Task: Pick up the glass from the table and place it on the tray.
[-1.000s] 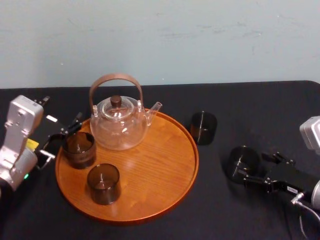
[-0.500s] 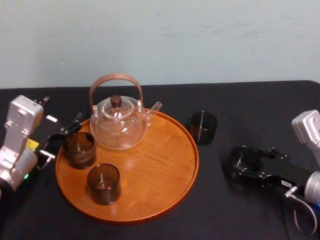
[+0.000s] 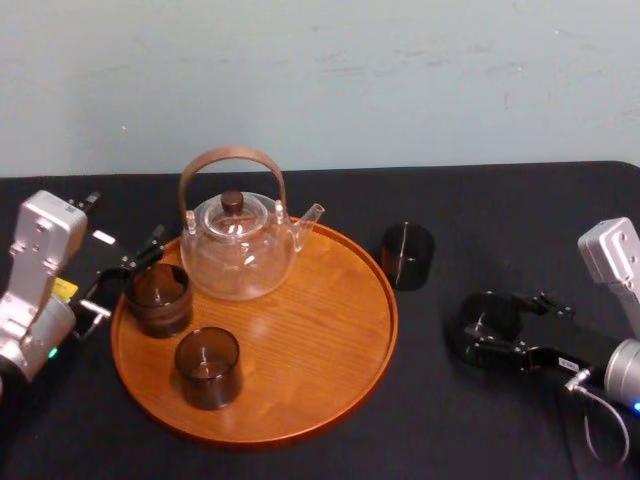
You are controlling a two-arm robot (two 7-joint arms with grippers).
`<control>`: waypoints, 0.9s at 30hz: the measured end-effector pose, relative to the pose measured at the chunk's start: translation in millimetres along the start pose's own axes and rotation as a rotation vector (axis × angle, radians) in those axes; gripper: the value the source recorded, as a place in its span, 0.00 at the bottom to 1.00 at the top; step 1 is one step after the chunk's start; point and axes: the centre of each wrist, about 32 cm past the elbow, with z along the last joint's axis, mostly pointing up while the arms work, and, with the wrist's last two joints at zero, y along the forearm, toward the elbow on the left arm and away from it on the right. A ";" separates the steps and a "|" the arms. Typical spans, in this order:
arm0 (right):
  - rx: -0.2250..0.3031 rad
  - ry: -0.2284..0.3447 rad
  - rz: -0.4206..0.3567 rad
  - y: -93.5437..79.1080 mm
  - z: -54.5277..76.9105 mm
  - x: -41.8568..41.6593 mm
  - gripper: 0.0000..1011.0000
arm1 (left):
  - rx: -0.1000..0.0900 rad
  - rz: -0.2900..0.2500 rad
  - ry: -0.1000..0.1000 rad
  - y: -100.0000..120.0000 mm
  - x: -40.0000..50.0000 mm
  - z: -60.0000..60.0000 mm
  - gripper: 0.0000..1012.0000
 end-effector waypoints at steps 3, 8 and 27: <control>0.001 0.000 0.000 -0.2 0.0 0.0 0.99 | 0.000 0.000 0.000 0.0 0.0 0.0 0.99; 0.001 0.001 0.000 -0.5 0.0 0.0 0.89 | 0.000 0.000 0.000 0.0 0.0 0.0 0.99; 0.003 0.003 -0.001 -1.0 0.0 0.0 0.87 | 0.000 0.000 0.000 0.0 0.0 0.0 0.99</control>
